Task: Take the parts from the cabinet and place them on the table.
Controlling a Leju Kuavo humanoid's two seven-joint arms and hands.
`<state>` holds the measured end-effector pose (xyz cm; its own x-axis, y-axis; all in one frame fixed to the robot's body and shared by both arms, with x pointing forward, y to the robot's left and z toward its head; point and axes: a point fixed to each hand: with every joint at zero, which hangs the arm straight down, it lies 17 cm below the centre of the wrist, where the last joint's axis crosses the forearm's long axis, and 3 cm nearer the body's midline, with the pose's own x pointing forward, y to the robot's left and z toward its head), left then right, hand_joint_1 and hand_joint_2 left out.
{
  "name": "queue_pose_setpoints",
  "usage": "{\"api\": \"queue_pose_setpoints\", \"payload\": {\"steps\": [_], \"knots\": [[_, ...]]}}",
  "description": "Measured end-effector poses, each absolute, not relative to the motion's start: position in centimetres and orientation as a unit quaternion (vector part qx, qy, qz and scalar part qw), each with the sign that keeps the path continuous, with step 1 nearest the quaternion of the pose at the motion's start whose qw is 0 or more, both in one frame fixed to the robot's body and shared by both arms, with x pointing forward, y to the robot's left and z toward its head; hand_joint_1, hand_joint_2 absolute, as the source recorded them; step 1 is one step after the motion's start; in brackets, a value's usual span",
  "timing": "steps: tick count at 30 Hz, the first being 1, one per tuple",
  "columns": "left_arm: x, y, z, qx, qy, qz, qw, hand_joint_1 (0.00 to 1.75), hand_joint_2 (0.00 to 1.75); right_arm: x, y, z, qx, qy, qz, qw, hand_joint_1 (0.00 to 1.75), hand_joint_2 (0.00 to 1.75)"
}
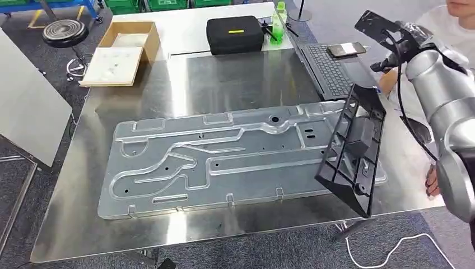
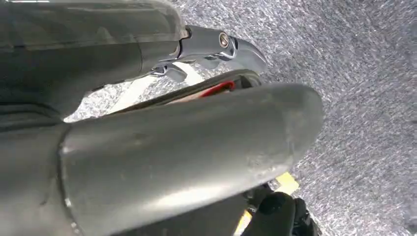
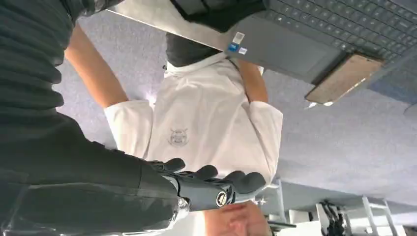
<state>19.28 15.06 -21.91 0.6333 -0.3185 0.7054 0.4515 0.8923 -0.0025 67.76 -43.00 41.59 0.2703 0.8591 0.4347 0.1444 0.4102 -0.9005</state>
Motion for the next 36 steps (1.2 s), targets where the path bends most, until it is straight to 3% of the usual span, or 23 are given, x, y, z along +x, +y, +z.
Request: {"api": "queue_pose_setpoints", "payload": {"steps": [1,10,11,18,23,27,36], "knots": [[19.3,15.1,-21.9,-0.089,-0.371,-0.214,0.899,0.0,0.0,67.8,-43.0,41.5,-0.467,-0.536,0.277,0.646,0.0,1.75],[19.2,15.0,-21.9,-0.09,-0.371,-0.214,0.899,0.0,0.0,67.9,-43.1,40.9,-0.459,-0.577,0.268,0.62,0.0,1.75],[19.1,15.0,-21.9,-0.09,-0.37,-0.214,0.9,0.0,0.0,67.9,-43.1,40.3,-0.456,-0.579,0.267,0.62,0.0,0.0],[19.1,14.9,-21.9,-0.09,-0.371,-0.215,0.899,0.0,0.0,67.6,-43.5,41.1,-0.453,-0.631,0.218,0.591,0.0,0.0],[19.1,14.5,-21.9,-0.089,-0.372,-0.217,0.898,0.0,0.0,65.7,-41.6,44.2,-0.418,-0.757,0.14,0.482,0.0,0.0],[18.9,14.6,-21.9,-0.088,-0.371,-0.217,0.898,0.0,0.0,62.1,-36.1,42.4,-0.354,-0.832,0.123,0.409,0.0,0.0],[19.7,14.1,-21.6,-0.092,-0.377,-0.228,0.893,0.0,0.0,52.1,-24.1,43.6,-0.406,-0.863,0.191,0.23,0.0,0.0]]}}
